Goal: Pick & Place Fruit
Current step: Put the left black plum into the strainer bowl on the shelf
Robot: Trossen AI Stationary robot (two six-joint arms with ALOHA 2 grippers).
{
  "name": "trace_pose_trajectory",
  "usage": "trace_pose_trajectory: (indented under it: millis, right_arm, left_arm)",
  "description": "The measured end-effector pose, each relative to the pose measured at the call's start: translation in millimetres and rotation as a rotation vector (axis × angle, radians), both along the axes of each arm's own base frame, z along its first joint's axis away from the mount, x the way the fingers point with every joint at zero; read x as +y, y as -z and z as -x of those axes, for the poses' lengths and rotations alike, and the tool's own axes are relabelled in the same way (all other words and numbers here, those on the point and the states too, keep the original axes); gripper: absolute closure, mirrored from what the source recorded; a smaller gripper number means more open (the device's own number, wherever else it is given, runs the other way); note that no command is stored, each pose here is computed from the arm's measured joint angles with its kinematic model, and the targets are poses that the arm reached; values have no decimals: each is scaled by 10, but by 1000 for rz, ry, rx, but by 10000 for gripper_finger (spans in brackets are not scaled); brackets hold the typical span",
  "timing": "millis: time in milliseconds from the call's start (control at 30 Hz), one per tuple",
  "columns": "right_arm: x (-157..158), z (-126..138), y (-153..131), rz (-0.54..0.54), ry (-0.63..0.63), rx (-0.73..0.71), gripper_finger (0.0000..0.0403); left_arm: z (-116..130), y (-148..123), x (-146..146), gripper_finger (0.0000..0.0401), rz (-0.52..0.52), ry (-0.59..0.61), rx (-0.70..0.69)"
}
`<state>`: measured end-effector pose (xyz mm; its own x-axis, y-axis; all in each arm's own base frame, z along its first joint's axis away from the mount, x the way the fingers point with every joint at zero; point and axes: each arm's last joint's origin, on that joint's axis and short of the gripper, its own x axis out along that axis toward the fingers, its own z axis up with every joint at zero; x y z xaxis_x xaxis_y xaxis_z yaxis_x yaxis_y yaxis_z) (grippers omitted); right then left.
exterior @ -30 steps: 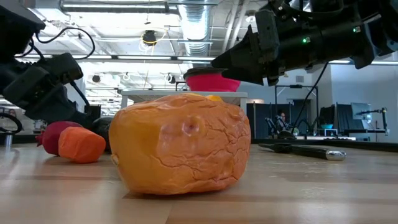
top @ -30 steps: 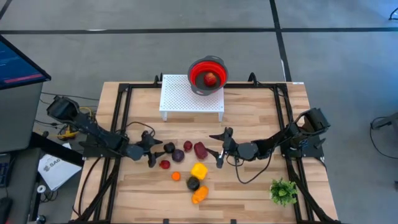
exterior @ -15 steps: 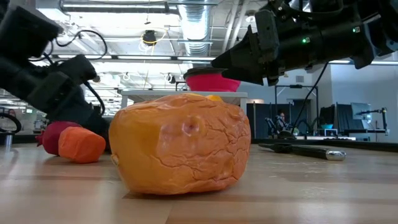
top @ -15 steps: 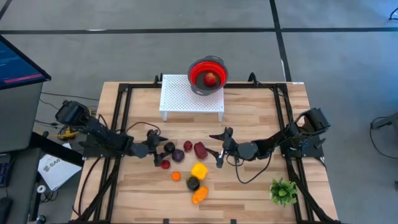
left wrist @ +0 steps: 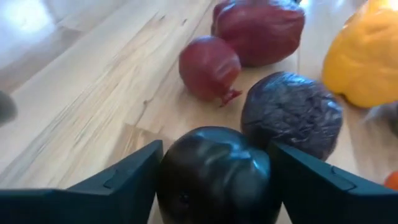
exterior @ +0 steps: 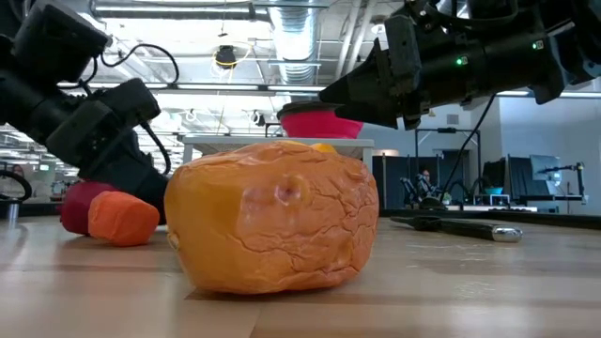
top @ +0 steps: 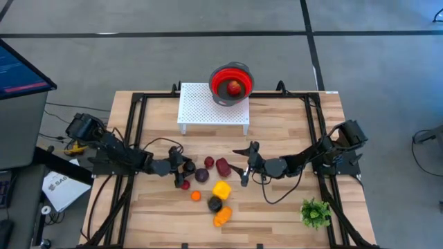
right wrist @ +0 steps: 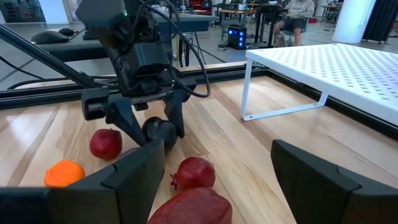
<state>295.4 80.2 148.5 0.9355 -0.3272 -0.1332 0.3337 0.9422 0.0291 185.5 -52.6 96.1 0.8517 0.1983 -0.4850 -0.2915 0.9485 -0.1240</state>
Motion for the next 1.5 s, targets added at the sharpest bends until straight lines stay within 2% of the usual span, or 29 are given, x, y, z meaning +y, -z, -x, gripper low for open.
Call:
trace_pose_trajectory:
  millis: [167, 267, 367, 467, 667, 800, 900, 1067, 1233, 1367, 1500]
  right_arm:
    - [0, 1, 1, 0, 0, 0, 113]
    - [0, 1, 1, 0, 0, 0, 113]
    - [-8, -3, -1, -1, 3, -1, 113]
    - [-18, -22, -20, -3, 8, -9, 113]
    - [-39, -63, -61, -9, 18, -26, 113]
    - [-30, -71, -72, -26, 18, -35, 113]
    - [-30, -71, -70, -46, 21, -40, 113]
    - [-30, -70, -69, -50, 22, -41, 113]
    - [-30, -70, -69, -50, 22, -40, 113]
    - [-30, -70, -63, -49, 22, -35, 113]
    - [-30, -70, -63, -49, 22, -35, 113]
  left_arm:
    - [2, -123, -5, 158, -17, 44, -50]
    - [3, -256, -4, 150, -46, 68, -111]
    - [-88, -509, -8, 142, -107, 91, -200]
    - [-282, -880, 7, 145, -223, 102, -279]
    - [-801, -1671, 230, 152, -503, 42, -298]
    - [-1176, -2103, 605, 147, -574, -41, -280]
    - [-1423, -2311, 982, 146, -590, -109, -242]
    - [-1733, -2391, 1611, 145, -635, -209, -154]
    - [-1790, -2265, 2081, 145, -666, -353, -57]
    - [-1782, -2092, 2298, 144, -640, -396, 4]
    - [-1814, -1989, 2359, 144, -625, -388, 22]
